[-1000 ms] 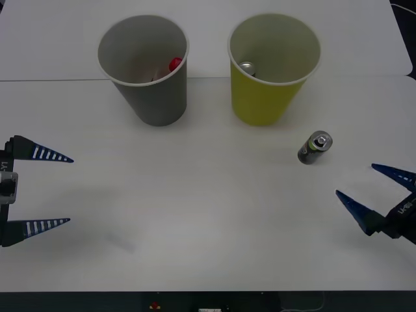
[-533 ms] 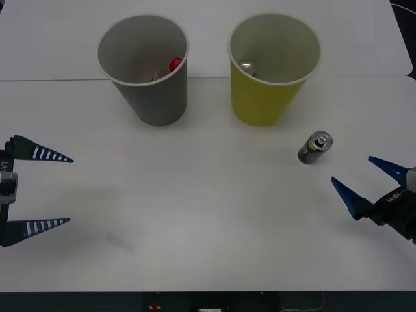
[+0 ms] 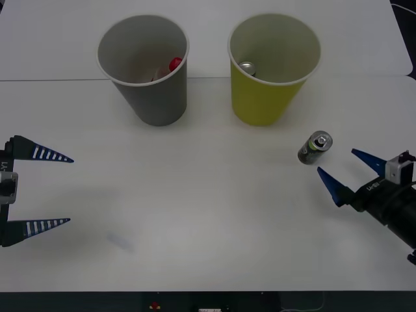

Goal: Put the can into the green bin and the plastic bottle into the gray bin

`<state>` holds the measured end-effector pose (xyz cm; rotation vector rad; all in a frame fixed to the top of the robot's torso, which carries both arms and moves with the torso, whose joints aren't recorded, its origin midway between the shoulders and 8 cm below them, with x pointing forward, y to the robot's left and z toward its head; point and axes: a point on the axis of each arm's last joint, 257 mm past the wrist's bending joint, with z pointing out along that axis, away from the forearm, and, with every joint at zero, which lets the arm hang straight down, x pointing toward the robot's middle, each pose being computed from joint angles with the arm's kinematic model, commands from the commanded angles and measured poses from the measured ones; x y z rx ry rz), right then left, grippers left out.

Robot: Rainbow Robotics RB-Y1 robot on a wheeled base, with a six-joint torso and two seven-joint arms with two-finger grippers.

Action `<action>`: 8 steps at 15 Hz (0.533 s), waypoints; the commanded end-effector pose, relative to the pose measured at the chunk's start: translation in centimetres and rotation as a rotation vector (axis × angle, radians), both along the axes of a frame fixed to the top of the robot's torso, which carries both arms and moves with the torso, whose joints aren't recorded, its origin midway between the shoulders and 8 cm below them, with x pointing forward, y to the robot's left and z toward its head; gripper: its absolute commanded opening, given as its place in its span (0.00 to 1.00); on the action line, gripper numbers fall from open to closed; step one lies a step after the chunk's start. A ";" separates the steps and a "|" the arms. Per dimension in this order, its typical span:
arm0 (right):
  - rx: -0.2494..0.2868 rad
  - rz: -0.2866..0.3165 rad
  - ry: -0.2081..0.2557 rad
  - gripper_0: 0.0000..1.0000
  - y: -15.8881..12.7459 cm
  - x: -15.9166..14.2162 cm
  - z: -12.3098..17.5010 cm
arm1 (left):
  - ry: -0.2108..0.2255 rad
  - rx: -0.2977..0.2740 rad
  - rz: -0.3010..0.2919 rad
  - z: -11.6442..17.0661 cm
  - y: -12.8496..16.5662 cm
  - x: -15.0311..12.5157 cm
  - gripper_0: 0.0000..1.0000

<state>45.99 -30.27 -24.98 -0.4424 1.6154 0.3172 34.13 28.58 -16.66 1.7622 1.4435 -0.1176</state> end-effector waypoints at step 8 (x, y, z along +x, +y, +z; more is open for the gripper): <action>-0.003 0.003 -0.025 1.00 2.9 4.3 -1.1 | 0.000 0.000 0.000 0.0 0.0 0.0 1.00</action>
